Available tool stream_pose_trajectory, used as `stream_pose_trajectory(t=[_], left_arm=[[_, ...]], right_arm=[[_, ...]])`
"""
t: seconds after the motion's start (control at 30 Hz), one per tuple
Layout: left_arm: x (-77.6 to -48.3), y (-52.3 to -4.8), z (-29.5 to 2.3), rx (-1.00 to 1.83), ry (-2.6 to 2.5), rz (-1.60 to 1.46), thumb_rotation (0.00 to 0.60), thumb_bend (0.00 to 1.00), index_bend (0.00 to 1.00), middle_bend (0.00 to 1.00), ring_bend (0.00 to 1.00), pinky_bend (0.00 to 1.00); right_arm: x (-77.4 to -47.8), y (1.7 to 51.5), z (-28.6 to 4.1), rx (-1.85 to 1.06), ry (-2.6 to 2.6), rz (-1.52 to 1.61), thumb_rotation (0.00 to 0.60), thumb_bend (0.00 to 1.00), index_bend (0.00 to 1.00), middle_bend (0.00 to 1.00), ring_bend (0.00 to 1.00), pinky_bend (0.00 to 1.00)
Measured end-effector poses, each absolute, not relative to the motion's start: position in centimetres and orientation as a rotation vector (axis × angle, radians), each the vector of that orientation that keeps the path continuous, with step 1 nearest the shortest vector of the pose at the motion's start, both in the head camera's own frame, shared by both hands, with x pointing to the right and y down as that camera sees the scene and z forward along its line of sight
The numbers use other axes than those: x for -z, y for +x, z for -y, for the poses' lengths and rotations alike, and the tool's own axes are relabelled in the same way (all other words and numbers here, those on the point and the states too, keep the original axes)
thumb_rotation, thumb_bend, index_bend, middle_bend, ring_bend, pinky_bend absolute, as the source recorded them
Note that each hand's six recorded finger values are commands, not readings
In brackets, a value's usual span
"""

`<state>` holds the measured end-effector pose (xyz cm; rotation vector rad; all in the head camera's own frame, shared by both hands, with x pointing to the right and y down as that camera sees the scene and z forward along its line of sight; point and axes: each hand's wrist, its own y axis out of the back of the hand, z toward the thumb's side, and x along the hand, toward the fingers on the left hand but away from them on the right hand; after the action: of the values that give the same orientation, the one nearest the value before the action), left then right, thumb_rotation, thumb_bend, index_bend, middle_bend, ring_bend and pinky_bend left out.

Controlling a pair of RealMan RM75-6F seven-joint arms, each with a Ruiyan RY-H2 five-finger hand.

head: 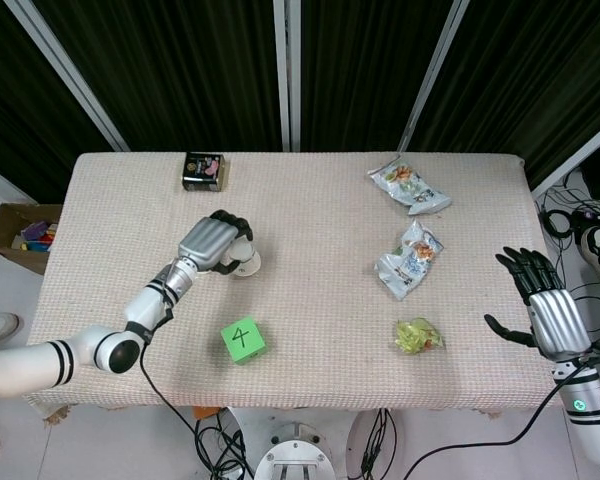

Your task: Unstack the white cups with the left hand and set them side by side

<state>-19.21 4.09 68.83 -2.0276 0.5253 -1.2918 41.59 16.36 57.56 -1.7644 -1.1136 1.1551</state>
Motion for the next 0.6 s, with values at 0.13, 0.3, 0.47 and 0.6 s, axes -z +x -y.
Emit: stream_pose_trajectory(t=[0.13, 0.3, 0.47, 0.6], left_arm=[[-69.5, -19.0, -4.2, 1.301, -2.020, -0.508, 0.600, 0.36, 0.40, 0.21, 0.17, 0.14], [-70.5, -19.8, -4.3, 1.352, -1.985, -0.475, 0.600, 0.36, 0.40, 0.21, 0.17, 0.14], [-70.6, -21.0, -4.2, 1.395, -1.958, -0.481, 0.600, 0.36, 0.40, 0.21, 0.17, 0.14], [-70.4, -21.4, -4.1, 1.403, -1.943, -0.480, 0.600, 0.36, 0.40, 0.21, 0.17, 0.14]], right_arm=[[-57.7, 41.6, -16.4, -1.156, -1.769, 1.113, 0.600, 0.16, 0.11, 0.08, 0.00, 0.03], [-57.7, 41.8, -16.4, -1.159, -1.770, 1.114, 0.600, 0.16, 0.11, 0.08, 0.00, 0.03], [-57.9, 42.0, -16.5, -1.161, -1.777, 1.117, 0.600, 0.16, 0.11, 0.08, 0.00, 0.03], [-58.1, 42.0, -16.7, -1.164, -1.780, 1.116, 0.600, 0.16, 0.11, 0.08, 0.00, 0.03]])
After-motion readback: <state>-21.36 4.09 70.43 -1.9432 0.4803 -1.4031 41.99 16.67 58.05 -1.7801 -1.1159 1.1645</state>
